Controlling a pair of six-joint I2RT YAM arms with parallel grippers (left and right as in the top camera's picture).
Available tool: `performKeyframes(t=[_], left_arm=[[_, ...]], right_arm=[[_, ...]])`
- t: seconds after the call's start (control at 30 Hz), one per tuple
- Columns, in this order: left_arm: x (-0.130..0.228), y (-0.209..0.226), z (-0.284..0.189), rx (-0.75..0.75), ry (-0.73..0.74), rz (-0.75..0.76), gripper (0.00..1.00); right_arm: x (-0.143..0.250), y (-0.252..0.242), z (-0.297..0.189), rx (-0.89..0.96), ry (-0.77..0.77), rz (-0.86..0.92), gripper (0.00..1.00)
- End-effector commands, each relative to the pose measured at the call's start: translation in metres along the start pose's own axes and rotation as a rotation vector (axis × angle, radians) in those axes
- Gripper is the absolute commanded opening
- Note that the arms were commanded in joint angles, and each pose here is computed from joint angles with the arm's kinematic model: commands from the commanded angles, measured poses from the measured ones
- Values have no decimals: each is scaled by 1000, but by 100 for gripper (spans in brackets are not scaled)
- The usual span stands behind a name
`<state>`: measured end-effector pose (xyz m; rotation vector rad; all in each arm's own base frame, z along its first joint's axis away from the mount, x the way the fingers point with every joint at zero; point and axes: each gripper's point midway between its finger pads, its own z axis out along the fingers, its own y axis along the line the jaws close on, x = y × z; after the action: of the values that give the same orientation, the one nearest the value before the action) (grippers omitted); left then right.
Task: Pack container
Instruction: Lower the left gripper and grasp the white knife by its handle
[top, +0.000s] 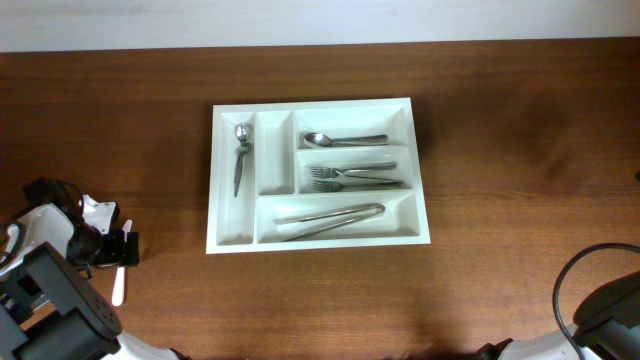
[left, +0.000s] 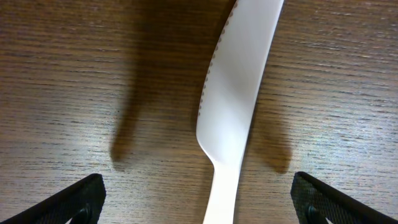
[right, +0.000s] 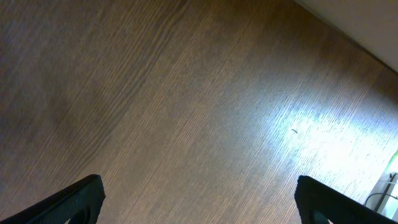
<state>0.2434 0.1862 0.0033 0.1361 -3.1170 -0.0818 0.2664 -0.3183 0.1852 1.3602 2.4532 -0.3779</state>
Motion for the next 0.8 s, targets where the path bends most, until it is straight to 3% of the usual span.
performKeyframes(t=[0.0,0.63,0.77], left_arm=[[0,-9,6,41,1,25,97],[1,-9,9,46,10,26,97],[1,-10,10,47,12,26,89]], right_arm=[[2,-2,3,7,7,4,99],[2,-2,3,7,7,4,99],[2,-2,2,7,6,4,99]])
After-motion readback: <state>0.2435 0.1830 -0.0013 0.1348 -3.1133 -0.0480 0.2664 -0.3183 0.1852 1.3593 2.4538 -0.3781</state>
